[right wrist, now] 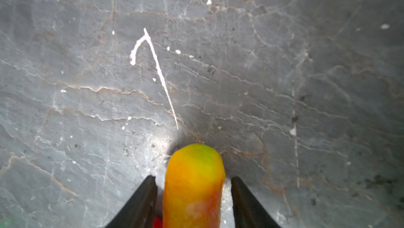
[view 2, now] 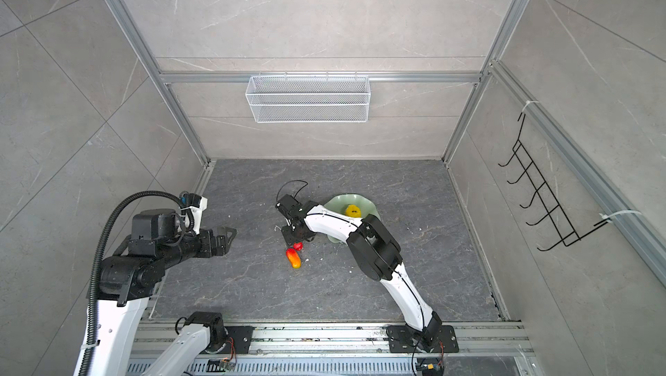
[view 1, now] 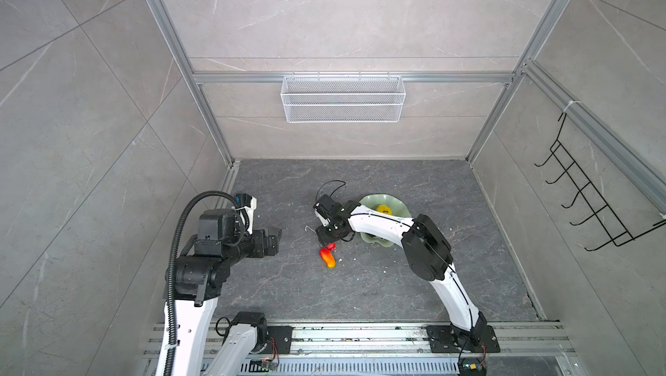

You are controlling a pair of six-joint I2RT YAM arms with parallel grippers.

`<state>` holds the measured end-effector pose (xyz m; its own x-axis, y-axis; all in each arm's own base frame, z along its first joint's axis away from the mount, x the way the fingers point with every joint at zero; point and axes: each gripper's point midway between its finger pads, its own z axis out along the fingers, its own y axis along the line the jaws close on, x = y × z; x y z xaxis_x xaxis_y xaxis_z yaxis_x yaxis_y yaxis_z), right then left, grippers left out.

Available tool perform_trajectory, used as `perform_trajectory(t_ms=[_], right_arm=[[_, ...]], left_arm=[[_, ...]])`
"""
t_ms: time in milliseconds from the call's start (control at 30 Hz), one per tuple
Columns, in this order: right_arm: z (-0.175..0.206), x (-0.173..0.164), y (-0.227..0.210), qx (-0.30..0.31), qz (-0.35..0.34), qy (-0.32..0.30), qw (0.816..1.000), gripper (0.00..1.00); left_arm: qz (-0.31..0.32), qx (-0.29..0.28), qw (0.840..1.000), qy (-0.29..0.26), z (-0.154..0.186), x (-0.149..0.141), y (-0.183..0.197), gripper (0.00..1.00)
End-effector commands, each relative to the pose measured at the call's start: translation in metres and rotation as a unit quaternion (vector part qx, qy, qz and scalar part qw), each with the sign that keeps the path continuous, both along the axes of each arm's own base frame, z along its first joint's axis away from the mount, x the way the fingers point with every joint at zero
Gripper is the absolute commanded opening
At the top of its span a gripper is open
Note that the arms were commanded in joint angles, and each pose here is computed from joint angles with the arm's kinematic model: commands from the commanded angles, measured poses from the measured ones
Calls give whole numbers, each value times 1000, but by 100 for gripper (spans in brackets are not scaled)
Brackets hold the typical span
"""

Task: Arrange fruit in a fruit bowl
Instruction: Pick up the fruit from the center of the table, then place the fruit in the fruit bowl.

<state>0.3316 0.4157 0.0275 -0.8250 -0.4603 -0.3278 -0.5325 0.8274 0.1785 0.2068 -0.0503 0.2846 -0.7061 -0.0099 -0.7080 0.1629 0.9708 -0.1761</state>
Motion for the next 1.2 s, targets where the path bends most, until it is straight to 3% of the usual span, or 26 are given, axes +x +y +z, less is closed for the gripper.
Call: perform_trajectory(t_ms=[0,233,467,600,733,933,1167], right_arm=[[2,-1,9,6,1,0,1000,52],[28,3,4,2,7,-25,1000,35],[96,1,-13,21,15,-78,997,31],[130,5,-48,34,-10,-105,994,30],[154,14,-114,42,-73,-125,989,29],[149,25,-215,9,-155,-135,979,29],[107,41,-264,-8,-198,-99,975,28]], left_arm=[[1,-2,1000,6,-2,-4,0,100],[2,-1,1000,5,-1,-4,1,100],[1,-1,1000,4,0,-4,0,100],[1,0,1000,4,0,-5,1,100],[-1,0,1000,2,0,-5,0,100],[-5,-2,1000,0,0,-1,-1,100],[-7,-2,1000,0,1,0,-2,100]])
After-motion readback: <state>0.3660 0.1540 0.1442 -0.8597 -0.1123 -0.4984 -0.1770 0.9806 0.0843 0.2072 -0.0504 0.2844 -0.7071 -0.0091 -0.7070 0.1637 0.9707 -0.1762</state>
